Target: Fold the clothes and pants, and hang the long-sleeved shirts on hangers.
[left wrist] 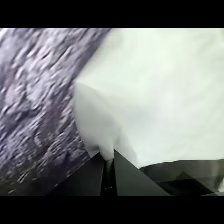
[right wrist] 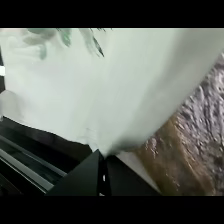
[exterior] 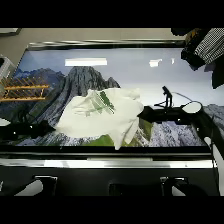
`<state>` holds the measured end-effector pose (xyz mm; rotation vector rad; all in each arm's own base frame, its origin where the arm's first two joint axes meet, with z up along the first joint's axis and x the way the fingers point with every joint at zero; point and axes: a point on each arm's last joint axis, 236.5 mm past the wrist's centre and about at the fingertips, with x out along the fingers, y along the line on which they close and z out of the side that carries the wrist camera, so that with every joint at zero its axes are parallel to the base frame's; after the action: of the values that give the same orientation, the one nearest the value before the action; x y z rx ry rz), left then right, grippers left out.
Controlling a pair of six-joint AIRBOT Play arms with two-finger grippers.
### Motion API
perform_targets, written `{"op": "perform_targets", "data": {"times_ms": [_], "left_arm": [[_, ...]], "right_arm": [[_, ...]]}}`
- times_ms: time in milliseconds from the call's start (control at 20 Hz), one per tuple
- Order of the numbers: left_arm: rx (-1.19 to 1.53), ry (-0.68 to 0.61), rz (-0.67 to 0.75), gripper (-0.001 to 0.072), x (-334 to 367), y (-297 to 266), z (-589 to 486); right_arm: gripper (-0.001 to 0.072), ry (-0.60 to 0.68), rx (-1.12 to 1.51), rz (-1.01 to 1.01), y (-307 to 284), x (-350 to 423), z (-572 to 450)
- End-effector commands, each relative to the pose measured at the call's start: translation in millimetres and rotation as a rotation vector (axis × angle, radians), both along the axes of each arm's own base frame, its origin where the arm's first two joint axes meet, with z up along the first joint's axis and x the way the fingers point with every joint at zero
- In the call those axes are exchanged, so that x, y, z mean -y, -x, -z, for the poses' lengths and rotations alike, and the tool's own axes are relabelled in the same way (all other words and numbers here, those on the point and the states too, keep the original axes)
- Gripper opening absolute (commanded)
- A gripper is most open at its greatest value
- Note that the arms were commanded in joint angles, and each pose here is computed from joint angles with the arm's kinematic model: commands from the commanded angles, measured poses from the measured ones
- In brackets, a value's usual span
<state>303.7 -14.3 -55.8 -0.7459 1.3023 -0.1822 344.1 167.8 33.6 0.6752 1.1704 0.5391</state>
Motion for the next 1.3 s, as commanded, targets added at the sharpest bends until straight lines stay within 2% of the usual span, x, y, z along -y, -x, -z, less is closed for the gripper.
{"op": "perform_targets", "data": {"times_ms": [0, 100, 200, 400, 550, 700, 850, 1000, 1250], "left_arm": [[0.228, -0.027, -0.009, 0.0012, -6, -44, -94], [0.446, -0.152, -0.031, 0.0012, -20, -62, -192], [0.666, -0.309, -0.096, 0.0012, -33, -52, -301], [0.993, -0.588, -0.276, 0.0012, -43, 28, -460], [1.112, -0.672, -0.349, 0.0012, -38, 78, -503], [1.146, -0.685, -0.355, 0.0013, -32, 93, -510], [1.074, -0.664, -0.346, 0.0012, -43, 68, -490], [0.880, -0.590, -0.309, 0.0013, -64, 10, -426], [0.427, -0.444, -0.135, 0.0012, -67, -108, -224]], "right_arm": [[0.0029, 0.037, 0.284, -0.009, -24, 5, -102], [0.0029, 0.084, 0.462, 0.013, -24, 14, -187], [0.0029, 0.137, 0.648, 0.055, 0, 25, -273], [0.0029, 0.191, 0.989, 0.198, 96, 52, -408], [0.0029, 0.162, 1.129, 0.312, 153, 67, -456], [0.0029, 0.113, 1.137, 0.389, 165, 76, -468], [0.0029, 0.179, 1.060, 0.436, 125, 91, -451], [0.0030, 0.266, 0.877, 0.417, 46, 98, -399], [0.0029, 0.322, 0.356, 0.246, -102, 79, -205]]}}
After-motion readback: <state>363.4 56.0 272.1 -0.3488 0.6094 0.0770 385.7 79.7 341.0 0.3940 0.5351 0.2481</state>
